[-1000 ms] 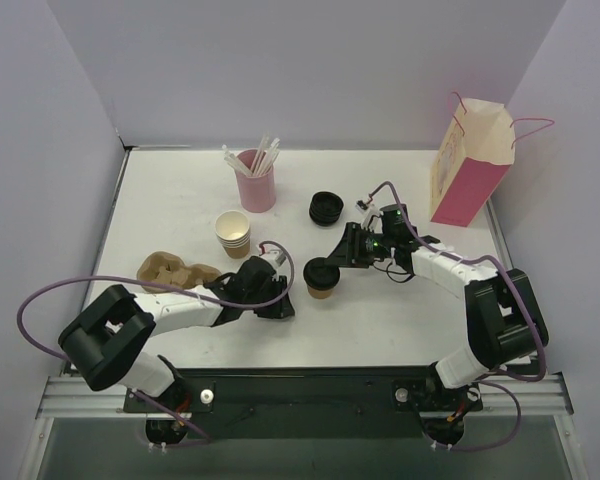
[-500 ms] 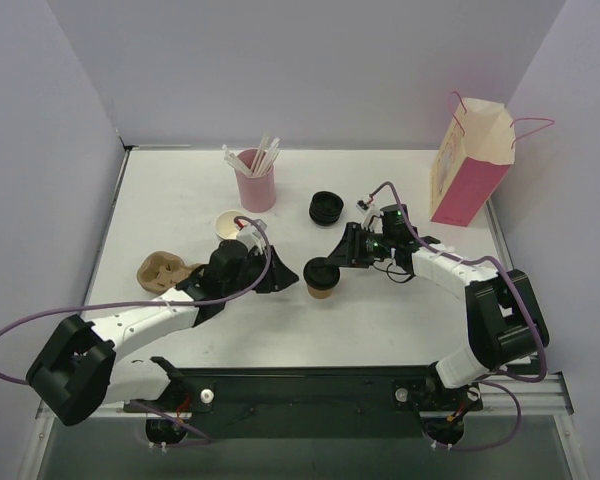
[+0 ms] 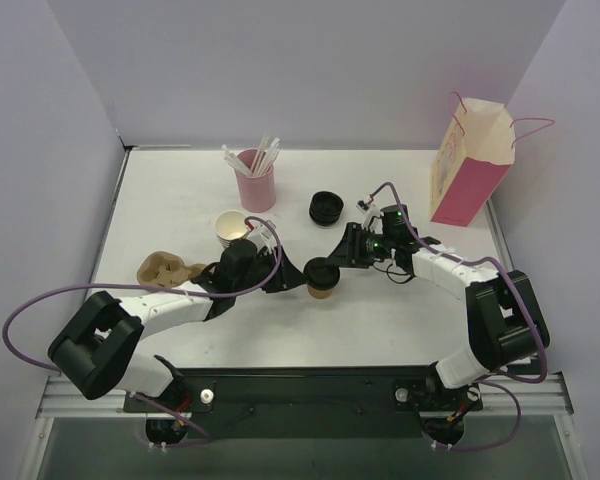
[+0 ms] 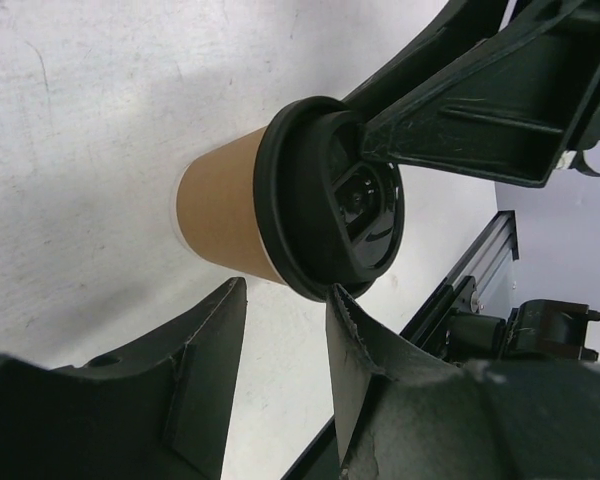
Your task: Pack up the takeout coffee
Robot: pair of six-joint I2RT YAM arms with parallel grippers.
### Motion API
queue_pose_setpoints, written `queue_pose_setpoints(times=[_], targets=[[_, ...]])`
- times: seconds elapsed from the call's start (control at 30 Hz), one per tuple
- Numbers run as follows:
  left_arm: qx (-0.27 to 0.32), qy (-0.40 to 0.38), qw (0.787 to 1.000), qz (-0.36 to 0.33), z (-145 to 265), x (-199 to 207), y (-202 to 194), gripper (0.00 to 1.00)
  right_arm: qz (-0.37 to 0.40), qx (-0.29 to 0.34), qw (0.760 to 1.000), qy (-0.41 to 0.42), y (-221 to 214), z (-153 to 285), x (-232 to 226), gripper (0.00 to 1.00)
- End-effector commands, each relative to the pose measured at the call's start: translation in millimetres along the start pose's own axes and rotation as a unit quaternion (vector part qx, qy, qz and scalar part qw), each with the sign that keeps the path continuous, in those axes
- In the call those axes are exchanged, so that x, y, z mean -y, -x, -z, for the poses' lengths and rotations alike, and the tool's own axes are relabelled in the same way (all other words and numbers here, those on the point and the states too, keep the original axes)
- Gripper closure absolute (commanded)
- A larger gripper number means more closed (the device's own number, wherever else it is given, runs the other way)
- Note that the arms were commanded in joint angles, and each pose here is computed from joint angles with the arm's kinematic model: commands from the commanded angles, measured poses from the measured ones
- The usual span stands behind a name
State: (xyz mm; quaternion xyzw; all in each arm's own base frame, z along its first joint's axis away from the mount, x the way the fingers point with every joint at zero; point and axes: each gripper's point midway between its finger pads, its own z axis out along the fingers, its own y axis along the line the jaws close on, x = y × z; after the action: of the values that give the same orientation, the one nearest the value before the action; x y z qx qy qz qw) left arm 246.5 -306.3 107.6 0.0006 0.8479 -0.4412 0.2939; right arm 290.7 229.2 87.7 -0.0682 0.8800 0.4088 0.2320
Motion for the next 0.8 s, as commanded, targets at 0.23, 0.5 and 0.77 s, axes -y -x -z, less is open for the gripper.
queue_pose_setpoints(times=[0.23,0.5,0.77], targets=[[0.031,-0.036,0.999,-0.006,-11,22,24,0.52,-0.024,-0.067,0.993,-0.097,-51,2,49,0.65],[0.027,-0.001,1.000,0.003,-20,-1,16,0.55,-0.030,-0.072,0.992,-0.100,-58,2,52,0.65],[0.009,0.088,0.996,0.013,-14,-51,-12,0.64,-0.063,-0.082,0.988,-0.115,-89,-2,72,0.67]])
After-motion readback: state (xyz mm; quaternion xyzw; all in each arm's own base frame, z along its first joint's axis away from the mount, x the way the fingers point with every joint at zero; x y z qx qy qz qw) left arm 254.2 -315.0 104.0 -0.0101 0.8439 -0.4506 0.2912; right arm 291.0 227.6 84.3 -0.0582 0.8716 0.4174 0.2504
